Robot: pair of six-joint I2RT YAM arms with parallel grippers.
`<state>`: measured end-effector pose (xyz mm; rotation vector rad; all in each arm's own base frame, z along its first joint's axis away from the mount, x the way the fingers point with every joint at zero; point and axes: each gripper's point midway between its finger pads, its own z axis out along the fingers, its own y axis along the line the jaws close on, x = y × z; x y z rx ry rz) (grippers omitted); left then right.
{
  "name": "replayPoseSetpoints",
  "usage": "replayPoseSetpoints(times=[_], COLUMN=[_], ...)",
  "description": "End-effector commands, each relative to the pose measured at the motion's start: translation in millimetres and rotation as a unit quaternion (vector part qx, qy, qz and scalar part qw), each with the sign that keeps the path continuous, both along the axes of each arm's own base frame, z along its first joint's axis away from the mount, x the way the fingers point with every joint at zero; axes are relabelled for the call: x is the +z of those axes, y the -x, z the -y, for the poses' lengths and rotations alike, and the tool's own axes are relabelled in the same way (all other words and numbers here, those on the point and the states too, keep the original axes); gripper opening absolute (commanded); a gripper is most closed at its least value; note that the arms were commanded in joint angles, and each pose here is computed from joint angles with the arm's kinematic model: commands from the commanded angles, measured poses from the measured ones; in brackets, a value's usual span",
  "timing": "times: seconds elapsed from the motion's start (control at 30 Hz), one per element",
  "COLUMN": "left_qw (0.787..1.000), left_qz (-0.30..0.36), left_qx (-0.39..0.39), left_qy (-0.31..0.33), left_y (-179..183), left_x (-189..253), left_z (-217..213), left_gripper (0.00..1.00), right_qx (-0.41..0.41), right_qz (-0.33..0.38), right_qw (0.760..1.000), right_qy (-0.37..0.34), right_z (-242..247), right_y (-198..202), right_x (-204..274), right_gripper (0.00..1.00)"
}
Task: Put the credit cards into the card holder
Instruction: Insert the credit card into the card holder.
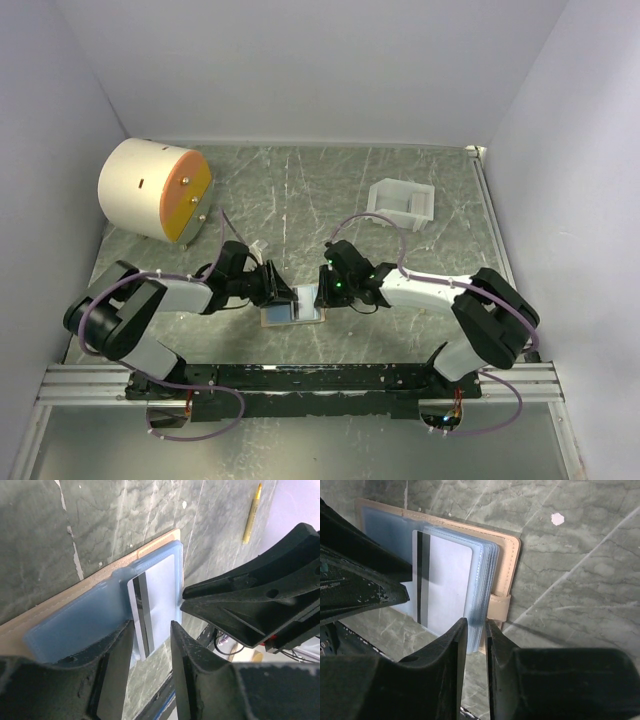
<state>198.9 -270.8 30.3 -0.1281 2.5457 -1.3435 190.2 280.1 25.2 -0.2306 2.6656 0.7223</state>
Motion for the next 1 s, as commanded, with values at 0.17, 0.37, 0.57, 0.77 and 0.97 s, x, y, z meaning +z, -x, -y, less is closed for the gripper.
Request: replayPoseSetpoints(times=[0.17,0.37,0.57,0.77,0.97], left_qw=[0.999,1.0,1.0,1.0,0.999], left_qz=[0.015,0.004,-0.001,-0.007,0.008], left_qx=[0.01,0.006,0.0,-0.007,-0.005], left_qy=[-0.037,-0.028,-0.008,0.014,0.032], left_y=[-6.2,-4.4,-2.3,0.9,1.1], left_x=[-1.5,-8.8,-9.6,-7.5,3.7], left_z=[-6.1,-2.8,2.2,9.4,11.8], left_gripper=[0.48,0.43,0.32,0.29,0.32], right_qx=[0.004,0.004,0.009,0.009,0.01], right_qz=[0.022,0.013,0.004,0.008,0.015], right_qw=[1.0,1.0,1.0,1.0,1.0], right_qy=[0.006,0.002,0.001,-0.012,-0.011], right_z=[1.9,0.5,-3.0,-5.8,-4.5], right_y=[-8.7,-6.0,-5.4,-4.3,-5.9], right_x=[19.5,12.0,4.4,5.7,8.8], right_gripper=[0.27,0.24,0.21,0.2,0.2])
